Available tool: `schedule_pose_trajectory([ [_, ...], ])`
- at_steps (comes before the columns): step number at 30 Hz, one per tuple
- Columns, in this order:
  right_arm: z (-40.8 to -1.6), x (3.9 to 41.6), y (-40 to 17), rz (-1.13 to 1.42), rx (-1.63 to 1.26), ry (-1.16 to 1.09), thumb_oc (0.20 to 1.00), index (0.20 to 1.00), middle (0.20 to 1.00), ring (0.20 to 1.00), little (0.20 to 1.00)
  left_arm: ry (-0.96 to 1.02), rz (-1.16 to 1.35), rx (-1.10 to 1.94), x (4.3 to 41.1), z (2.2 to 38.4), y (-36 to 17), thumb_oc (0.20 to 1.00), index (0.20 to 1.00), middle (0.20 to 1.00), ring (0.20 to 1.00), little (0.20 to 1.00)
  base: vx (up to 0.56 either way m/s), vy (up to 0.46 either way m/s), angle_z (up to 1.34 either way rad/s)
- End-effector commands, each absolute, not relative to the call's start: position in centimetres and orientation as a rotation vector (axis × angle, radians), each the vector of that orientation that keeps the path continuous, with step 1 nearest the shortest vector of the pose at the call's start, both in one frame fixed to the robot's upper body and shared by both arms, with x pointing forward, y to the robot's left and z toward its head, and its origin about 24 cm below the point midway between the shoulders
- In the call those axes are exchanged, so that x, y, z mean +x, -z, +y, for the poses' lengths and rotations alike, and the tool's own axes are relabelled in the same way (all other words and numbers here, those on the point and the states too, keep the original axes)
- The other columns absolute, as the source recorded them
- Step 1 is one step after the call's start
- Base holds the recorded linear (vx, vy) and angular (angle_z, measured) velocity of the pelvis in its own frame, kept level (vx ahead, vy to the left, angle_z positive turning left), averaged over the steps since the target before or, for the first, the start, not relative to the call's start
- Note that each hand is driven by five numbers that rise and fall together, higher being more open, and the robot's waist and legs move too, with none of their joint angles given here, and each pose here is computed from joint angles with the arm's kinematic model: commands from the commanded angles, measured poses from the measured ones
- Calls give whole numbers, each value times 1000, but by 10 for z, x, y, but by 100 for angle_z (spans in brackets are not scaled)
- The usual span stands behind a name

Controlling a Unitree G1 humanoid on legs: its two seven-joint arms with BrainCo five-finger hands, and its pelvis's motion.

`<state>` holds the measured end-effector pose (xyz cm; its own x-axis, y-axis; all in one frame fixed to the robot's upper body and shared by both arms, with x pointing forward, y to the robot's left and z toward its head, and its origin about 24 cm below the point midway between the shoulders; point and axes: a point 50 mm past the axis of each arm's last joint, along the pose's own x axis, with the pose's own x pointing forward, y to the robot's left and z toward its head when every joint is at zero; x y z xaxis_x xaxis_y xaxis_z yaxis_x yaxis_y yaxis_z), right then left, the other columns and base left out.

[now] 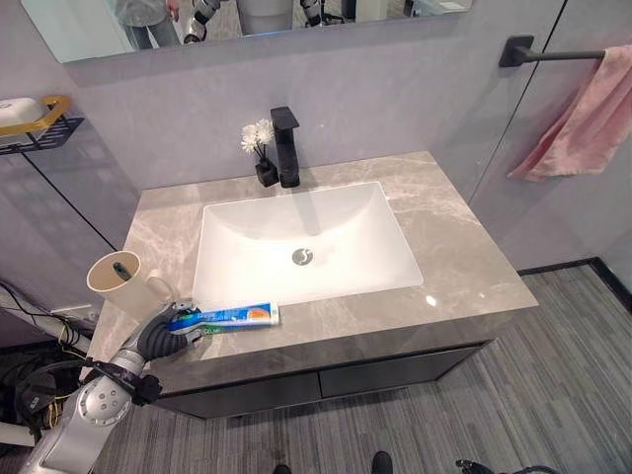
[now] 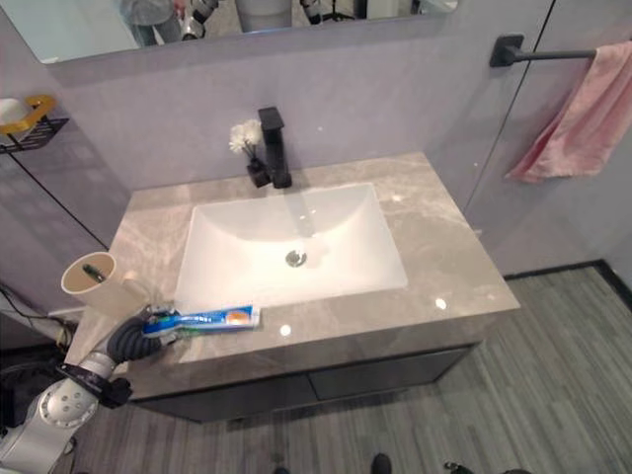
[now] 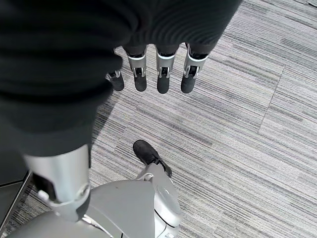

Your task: Put brush and paste in cup on sink, flatten towel.

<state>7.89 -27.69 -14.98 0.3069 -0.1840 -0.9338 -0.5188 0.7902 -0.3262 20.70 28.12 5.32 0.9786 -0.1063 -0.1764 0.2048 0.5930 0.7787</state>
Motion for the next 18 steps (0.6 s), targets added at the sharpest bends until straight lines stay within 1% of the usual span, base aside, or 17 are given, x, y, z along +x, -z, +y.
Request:
schedule_pose_trajectory([
  [1,-276,100,146,1219,-684,-208,1000,1000,1000,1000,1000,324,199,972,194,267,-27,200,200,200,200,200,0,0,0],
  [7,-279,98,146,1227,-688,-176,1000,1000,1000,1000,1000,392,200,1009,191,260,-22,200,200,200,200,200,5,-2,0],
  [9,-280,98,146,1230,-688,-162,1000,1000,1000,1000,1000,432,169,1073,191,258,-27,200,200,200,200,200,31,-1,2],
  [16,-281,91,148,1252,-640,-104,1000,1000,1000,1000,1000,398,121,1145,195,262,-35,200,200,200,200,200,0,0,0],
  [18,-284,88,148,1265,-593,-43,1000,1000,1000,1000,1000,362,49,1210,202,264,-50,200,200,200,200,200,0,0,0],
])
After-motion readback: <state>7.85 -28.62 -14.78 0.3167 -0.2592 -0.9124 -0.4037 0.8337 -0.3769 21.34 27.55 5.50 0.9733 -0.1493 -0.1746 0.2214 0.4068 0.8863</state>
